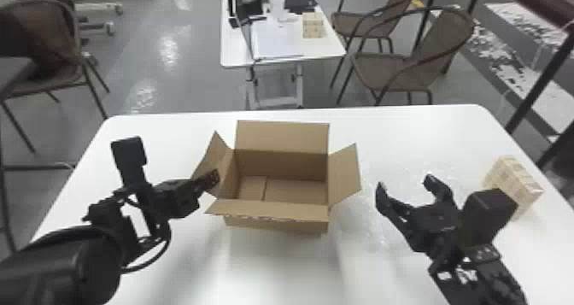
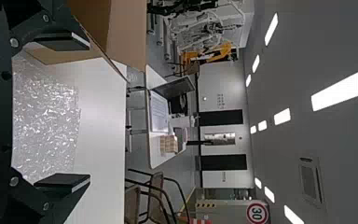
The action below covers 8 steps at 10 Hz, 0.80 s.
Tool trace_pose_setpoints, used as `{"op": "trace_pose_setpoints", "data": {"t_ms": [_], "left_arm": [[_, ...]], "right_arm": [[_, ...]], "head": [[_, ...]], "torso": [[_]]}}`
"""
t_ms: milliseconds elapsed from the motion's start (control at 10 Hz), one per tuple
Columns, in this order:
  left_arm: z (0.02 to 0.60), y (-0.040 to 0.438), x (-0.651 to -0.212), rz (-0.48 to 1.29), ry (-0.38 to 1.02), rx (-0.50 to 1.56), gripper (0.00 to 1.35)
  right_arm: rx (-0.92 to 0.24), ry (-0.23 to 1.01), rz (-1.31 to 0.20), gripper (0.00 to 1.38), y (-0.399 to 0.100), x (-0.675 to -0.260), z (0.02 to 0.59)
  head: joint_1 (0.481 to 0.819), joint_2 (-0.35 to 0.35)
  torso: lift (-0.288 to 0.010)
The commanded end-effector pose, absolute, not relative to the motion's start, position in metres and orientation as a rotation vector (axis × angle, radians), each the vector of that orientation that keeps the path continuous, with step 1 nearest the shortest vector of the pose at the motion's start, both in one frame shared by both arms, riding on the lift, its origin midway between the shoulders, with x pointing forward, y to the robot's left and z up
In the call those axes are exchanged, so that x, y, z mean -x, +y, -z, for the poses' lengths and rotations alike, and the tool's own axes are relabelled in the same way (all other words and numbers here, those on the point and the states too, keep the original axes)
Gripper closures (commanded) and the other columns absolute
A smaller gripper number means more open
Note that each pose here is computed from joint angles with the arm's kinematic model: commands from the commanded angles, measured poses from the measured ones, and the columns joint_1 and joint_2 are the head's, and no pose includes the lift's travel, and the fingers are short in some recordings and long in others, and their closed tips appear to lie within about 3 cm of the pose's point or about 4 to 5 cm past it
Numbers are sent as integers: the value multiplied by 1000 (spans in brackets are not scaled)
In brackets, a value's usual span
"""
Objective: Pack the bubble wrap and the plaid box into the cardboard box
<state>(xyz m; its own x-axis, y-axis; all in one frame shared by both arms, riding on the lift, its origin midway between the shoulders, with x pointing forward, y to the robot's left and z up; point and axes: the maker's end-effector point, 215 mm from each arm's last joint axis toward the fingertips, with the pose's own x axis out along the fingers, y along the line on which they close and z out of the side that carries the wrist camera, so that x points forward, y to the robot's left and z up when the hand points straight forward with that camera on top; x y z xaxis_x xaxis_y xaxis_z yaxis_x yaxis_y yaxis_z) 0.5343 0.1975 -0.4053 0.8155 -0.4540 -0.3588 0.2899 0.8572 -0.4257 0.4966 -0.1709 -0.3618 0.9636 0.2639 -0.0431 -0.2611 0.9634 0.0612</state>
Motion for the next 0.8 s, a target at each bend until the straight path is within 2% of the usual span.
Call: {"op": "trace_pose_setpoints", "data": {"t_ms": [0,100,300,700], "left_arm": [[405,196,-535,410,472,360,1211],[404,195,-536,414,471,355,1210],[399,194,-538,418,459,353,1210],[397,191,-539,424,453,348,1211]], "right_arm": [[-71,61,-266,277,-170,-496,367],[-88,67,-264,277,-171,-496,370],[-163,160,-241,277,-173,-499,385],[-62,512,-167,277,-195,-528,379]], "head": [[695,29],[695,28],[695,24],[695,5]], "torso": [[-102],[-102],[-102],[-102]]}}
